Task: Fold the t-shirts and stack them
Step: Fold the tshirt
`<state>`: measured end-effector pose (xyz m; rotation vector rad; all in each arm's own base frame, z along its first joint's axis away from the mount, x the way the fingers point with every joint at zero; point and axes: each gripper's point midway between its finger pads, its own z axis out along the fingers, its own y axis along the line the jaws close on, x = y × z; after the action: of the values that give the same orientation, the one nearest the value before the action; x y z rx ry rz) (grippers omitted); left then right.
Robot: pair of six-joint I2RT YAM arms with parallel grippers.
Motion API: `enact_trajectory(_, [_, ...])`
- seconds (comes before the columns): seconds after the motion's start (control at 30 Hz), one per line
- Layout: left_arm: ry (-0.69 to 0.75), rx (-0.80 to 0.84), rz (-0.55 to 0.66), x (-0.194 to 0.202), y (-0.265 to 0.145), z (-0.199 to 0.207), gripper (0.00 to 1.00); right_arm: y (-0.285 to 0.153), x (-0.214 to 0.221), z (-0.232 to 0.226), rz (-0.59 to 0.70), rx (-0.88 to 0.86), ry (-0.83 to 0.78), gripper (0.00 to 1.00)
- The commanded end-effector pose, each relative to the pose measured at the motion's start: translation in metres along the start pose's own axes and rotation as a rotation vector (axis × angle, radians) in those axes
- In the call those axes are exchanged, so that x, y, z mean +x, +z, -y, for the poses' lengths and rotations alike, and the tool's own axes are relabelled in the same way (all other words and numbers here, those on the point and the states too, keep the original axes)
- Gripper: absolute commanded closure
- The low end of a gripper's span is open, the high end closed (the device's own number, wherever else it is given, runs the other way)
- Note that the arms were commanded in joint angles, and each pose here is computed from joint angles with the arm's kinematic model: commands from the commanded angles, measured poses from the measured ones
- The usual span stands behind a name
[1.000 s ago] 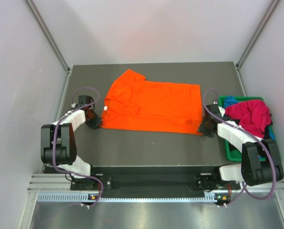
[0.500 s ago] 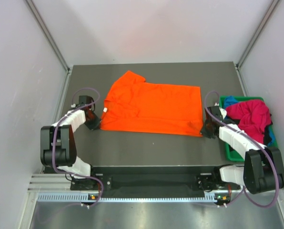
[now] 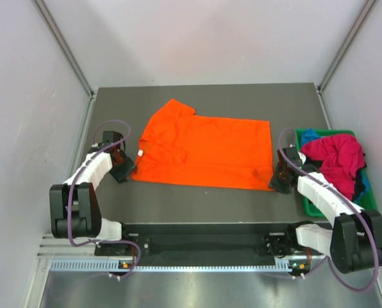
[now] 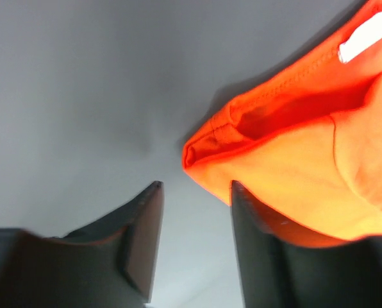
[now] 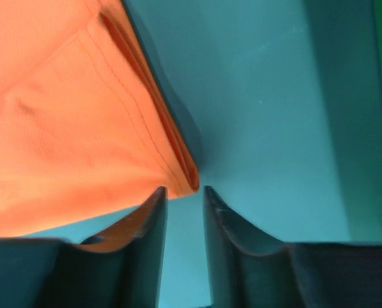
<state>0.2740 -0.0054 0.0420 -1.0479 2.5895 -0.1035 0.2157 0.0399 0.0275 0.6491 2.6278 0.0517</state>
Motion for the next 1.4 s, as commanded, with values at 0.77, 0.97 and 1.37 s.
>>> enact_trajectory(0.77, [0.457, 0.436, 0.326, -0.201, 0.014, 0.225, 0.39, -0.003, -0.248, -0.163, 0.243, -0.534, -0.347, 0.64])
enact_trajectory(0.97, [0.534, 0.521, 0.294, -0.197, 0.044, 0.243, 0.37, 0.044, -0.274, -0.143, 0.192, -0.531, -0.314, 0.59])
enact_trajectory(1.37, [0.576, 0.610, 0.248, -0.196, 0.100, 0.282, 0.39, 0.100, -0.284, -0.136, 0.089, -0.569, -0.290, 0.59])
